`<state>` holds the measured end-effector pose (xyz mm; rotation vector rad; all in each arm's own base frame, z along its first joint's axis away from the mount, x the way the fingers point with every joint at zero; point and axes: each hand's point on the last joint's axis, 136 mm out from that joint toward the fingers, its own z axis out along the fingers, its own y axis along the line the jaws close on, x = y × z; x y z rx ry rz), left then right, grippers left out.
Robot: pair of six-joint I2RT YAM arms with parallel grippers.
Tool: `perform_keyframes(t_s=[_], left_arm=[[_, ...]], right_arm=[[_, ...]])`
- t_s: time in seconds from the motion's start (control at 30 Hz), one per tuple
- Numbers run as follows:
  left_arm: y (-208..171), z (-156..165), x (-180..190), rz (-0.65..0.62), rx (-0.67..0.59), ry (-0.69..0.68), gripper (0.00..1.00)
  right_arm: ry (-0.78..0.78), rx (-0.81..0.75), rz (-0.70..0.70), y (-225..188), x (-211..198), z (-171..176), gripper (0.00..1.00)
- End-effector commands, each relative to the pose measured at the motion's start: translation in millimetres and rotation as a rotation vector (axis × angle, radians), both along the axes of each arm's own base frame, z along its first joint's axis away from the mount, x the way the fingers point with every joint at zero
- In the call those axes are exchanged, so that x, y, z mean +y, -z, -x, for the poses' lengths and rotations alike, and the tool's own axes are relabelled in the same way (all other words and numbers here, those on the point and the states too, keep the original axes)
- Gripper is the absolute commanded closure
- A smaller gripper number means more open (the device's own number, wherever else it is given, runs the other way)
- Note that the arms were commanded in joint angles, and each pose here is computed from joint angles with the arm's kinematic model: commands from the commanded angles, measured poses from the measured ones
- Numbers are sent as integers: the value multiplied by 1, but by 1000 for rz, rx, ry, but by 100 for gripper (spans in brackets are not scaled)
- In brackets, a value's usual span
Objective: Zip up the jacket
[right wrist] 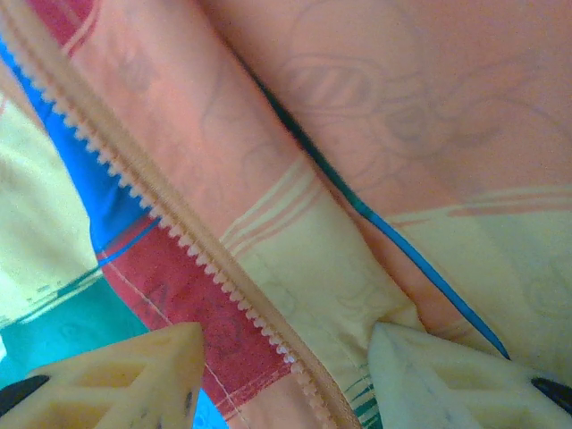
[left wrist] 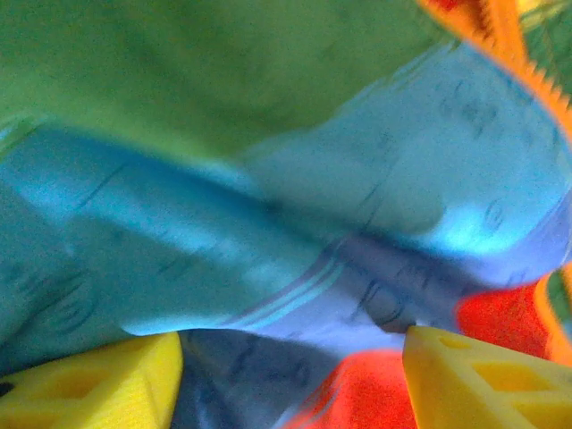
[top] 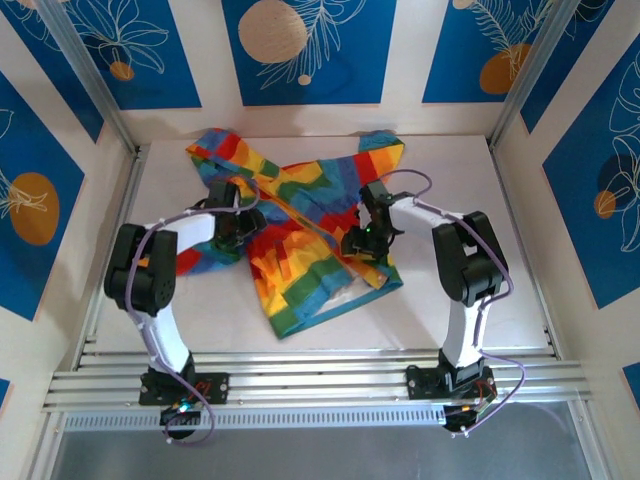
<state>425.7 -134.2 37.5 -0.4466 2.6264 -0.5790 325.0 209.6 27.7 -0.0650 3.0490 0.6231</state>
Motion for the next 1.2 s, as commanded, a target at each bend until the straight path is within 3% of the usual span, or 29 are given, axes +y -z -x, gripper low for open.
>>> perform_keyframes(t_s=[0.0,0.23,0.33,0.43,0.67,1.0,1.17], left_arm=[[0,-14,-14,18,19,75,41],[3,-56,-60,-1,10,232,44],[-1,-74,-73,2,4,272,42],[-14,-90,-67,-62,-17,287,41],[-46,-97,-64,-44,-66,279,42],[-56,-66,-68,28,-71,287,47],[-41,-56,-76,89,-32,275,48]], right_arm=[[-3,40,-26,0,14,25,48],[31,35,-57,-10,11,34,50],[-39,17,-179,-38,32,33,53],[-105,-66,-191,-67,35,19,52],[-39,-116,-166,-84,16,-52,52],[0,-158,-141,-41,41,-183,58],[128,-127,-209,-19,37,-227,61]])
